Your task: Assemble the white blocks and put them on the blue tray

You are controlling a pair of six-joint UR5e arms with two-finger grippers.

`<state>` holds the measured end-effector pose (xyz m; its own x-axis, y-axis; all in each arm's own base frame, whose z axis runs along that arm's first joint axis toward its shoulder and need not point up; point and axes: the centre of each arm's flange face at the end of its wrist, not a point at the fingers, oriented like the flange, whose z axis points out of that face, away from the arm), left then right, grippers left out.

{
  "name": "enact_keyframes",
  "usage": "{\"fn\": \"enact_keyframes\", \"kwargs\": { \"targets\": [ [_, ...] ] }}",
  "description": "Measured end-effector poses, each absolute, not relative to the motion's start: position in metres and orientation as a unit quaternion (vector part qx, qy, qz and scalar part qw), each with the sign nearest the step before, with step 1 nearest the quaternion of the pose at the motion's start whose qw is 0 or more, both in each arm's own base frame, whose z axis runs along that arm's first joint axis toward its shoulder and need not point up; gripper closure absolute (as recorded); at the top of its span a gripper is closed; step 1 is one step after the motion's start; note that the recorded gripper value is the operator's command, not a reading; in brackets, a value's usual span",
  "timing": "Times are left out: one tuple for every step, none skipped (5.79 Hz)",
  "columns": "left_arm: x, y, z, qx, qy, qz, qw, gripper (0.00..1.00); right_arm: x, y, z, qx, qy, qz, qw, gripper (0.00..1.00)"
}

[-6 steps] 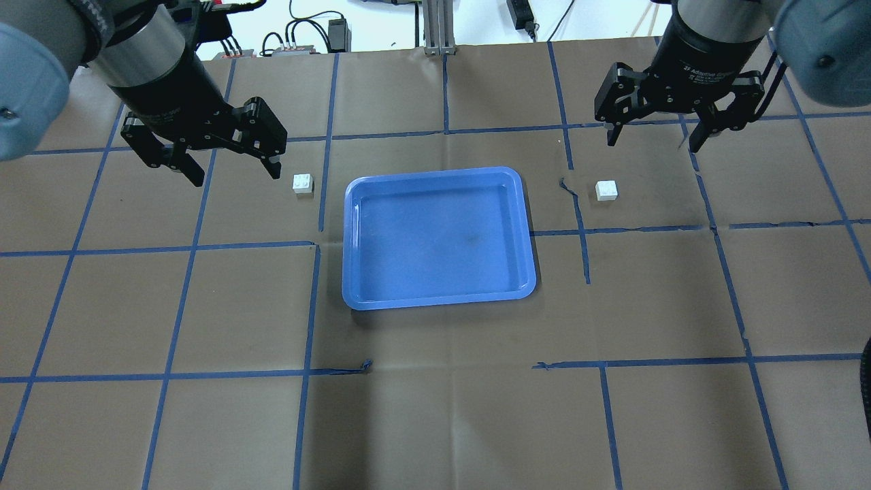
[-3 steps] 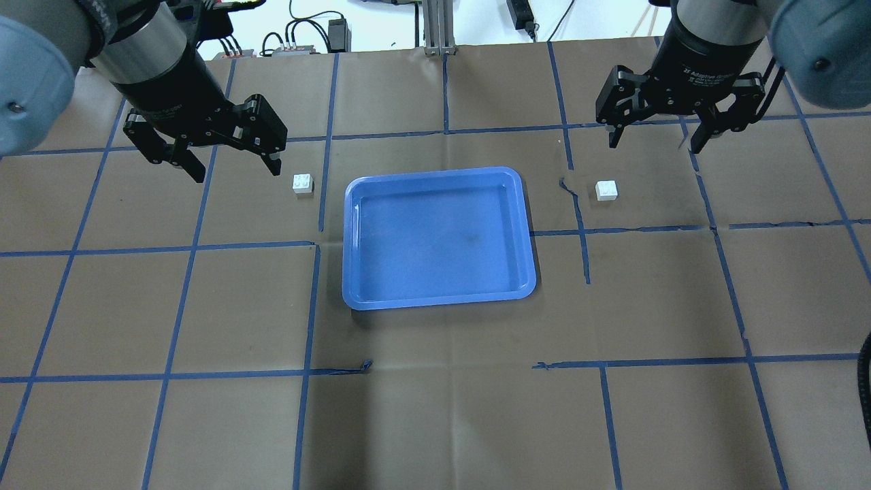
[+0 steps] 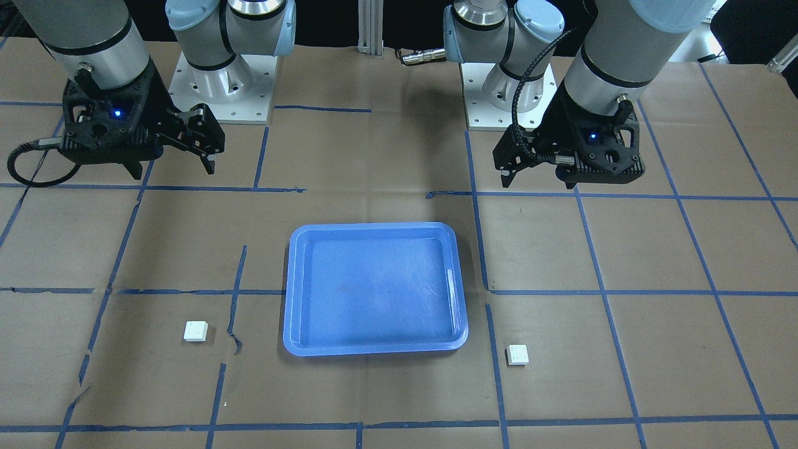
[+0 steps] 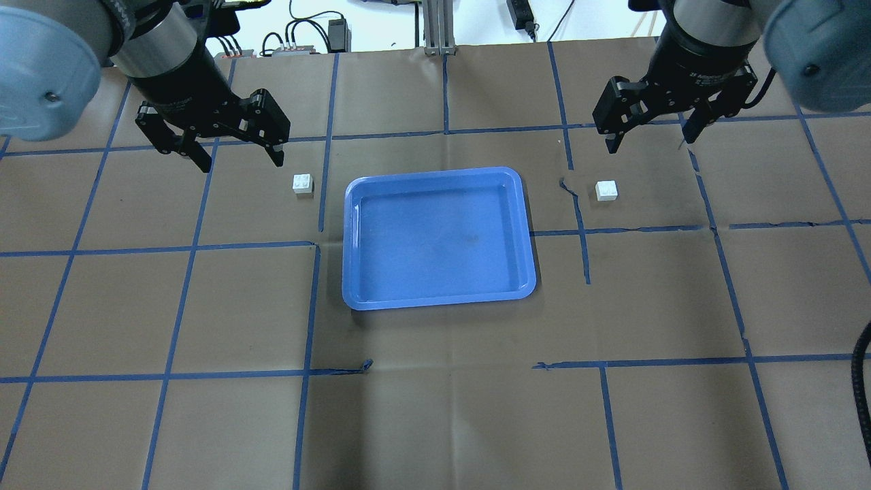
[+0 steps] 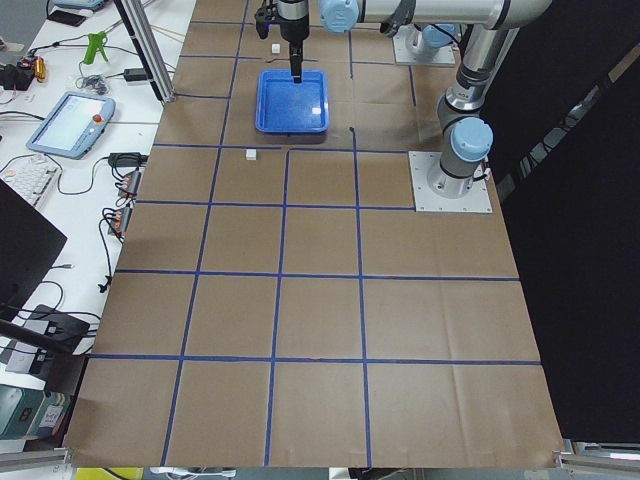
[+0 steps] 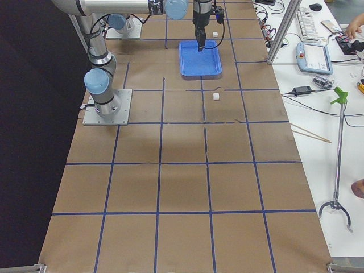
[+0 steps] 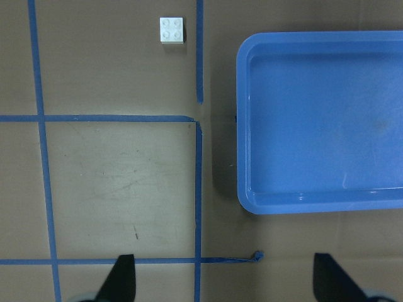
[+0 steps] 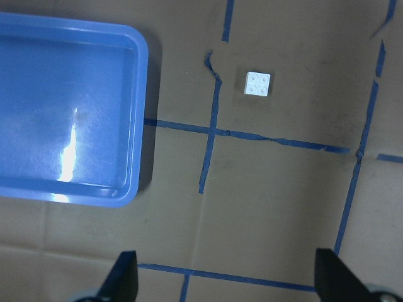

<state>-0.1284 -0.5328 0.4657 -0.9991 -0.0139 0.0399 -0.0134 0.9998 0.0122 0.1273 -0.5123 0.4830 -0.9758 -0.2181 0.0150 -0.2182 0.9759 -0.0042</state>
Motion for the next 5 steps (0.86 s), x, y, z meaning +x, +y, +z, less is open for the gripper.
{"fn": "enact_keyframes", "kwargs": {
  "targets": [
    [-0.127, -0.558, 0.440, -0.007, -1.000, -0.002, 0.019, 0.01, 0.126, -0.521, 0.474, 0.213, -0.977, 0.001, 0.009, 0.00],
    [-0.126, -0.579, 0.410, -0.031, -0.999, -0.006, 0.017, 0.01, 0.121, -0.533, 0.465, 0.330, -0.944, 0.001, 0.012, 0.00],
    [-0.125, -0.597, 0.381, -0.049, -0.999, -0.007, 0.015, 0.01, 0.108, -0.546, 0.454, 0.439, -0.899, -0.003, 0.010, 0.00],
    [-0.122, -0.615, 0.351, -0.066, -0.998, -0.008, 0.015, 0.01, 0.086, -0.560, 0.441, 0.523, -0.853, -0.010, 0.003, 0.00],
    [-0.110, -0.634, 0.320, -0.077, -0.997, -0.009, 0.015, 0.01, 0.060, -0.574, 0.430, 0.583, -0.812, -0.010, -0.002, 0.00]
  ]
}}
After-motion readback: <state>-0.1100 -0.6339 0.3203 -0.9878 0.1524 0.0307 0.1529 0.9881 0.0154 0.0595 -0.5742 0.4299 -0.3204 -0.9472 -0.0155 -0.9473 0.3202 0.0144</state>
